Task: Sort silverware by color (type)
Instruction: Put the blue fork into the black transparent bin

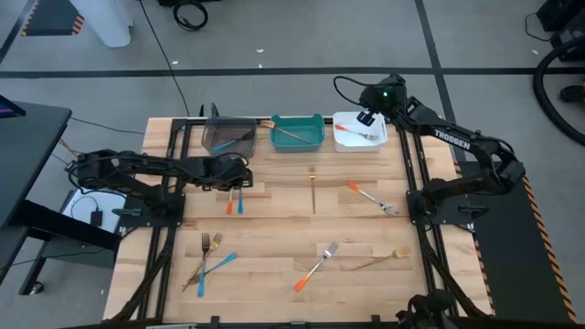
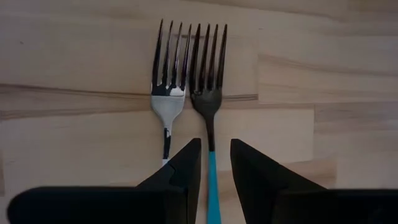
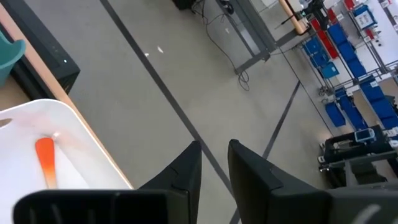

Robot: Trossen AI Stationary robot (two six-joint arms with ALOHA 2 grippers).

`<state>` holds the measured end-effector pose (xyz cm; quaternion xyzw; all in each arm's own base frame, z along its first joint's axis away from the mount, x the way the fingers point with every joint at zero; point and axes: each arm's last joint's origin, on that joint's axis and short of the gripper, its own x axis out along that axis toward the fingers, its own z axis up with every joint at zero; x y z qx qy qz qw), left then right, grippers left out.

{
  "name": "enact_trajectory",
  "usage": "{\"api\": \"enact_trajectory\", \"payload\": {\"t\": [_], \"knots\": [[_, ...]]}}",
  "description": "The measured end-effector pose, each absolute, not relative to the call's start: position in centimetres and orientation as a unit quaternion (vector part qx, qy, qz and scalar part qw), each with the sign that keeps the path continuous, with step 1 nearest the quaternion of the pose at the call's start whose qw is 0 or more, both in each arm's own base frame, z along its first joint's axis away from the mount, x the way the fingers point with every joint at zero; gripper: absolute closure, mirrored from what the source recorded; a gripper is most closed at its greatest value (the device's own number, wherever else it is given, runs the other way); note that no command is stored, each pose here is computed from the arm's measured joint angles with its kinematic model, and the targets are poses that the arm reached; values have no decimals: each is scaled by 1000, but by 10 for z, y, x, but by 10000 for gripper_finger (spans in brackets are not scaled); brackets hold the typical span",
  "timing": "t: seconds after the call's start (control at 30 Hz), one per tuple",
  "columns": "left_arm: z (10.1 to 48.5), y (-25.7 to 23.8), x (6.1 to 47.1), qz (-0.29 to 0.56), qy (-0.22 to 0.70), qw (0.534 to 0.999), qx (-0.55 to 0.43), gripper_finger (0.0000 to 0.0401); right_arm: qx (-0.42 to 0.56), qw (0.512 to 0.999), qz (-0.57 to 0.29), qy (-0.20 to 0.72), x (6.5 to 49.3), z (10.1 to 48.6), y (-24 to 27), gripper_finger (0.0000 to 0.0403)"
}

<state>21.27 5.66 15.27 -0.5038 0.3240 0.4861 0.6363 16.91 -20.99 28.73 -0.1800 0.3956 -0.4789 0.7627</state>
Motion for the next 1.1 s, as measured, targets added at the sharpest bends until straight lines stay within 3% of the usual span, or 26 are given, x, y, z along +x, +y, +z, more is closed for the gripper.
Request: {"api": "enact_trajectory", "payload": {"t": [0.57,0.8,1.1], "knots": [[118,61,223,518,369,600,-486,309,-179,762,-479,396,169,287,-210,317],[117,65,220,523,378,595,-479,382,-179,763,-478,398,170,287,-209,317],[122,65,229,488,336,642,-486,393,-179,762,-479,397,169,287,-210,317]]}}
